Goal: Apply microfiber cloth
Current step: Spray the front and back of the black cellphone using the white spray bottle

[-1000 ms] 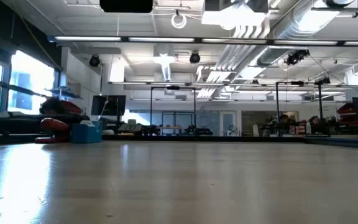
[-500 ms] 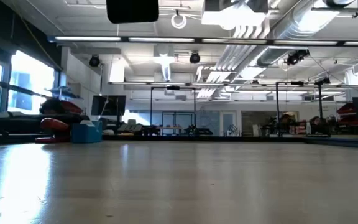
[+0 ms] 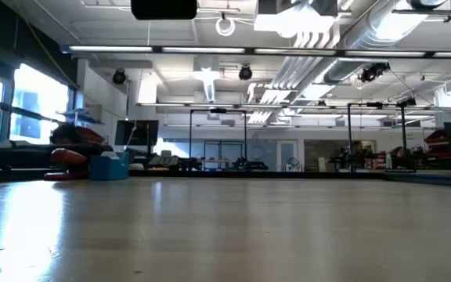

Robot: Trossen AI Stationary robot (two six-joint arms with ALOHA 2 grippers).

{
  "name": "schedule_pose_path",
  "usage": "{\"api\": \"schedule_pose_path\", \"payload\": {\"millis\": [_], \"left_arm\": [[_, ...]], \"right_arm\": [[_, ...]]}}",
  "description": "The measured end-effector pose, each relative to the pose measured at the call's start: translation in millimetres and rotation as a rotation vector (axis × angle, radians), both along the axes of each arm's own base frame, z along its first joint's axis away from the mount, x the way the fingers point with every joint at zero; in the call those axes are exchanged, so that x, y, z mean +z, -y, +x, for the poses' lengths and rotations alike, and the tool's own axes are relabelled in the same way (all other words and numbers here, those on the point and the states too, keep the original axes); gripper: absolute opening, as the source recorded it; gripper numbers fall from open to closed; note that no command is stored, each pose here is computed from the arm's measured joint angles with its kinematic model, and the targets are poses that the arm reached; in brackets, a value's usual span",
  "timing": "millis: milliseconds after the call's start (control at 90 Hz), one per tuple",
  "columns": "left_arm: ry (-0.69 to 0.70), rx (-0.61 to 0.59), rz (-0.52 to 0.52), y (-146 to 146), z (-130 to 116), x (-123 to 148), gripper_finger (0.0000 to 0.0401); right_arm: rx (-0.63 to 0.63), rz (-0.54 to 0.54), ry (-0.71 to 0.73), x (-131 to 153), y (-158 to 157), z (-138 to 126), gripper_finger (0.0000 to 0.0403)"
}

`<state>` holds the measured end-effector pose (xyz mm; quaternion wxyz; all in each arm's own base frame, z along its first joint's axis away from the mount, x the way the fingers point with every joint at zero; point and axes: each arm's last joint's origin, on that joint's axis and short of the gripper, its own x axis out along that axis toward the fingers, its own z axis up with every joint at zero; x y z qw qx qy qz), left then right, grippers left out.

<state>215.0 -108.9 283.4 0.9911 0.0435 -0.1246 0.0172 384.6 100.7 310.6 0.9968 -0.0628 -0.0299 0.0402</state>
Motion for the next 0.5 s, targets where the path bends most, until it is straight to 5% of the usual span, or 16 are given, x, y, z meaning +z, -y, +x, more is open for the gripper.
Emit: {"api": "schedule_pose_path", "payload": {"millis": [500], "left_arm": [[0.001,-0.003,0.000,0.3,-0.2,0.1,0.0094]], "right_arm": [[0.004,0.007,0.000,-0.1,-2.8,-0.8,0.0001]]}}
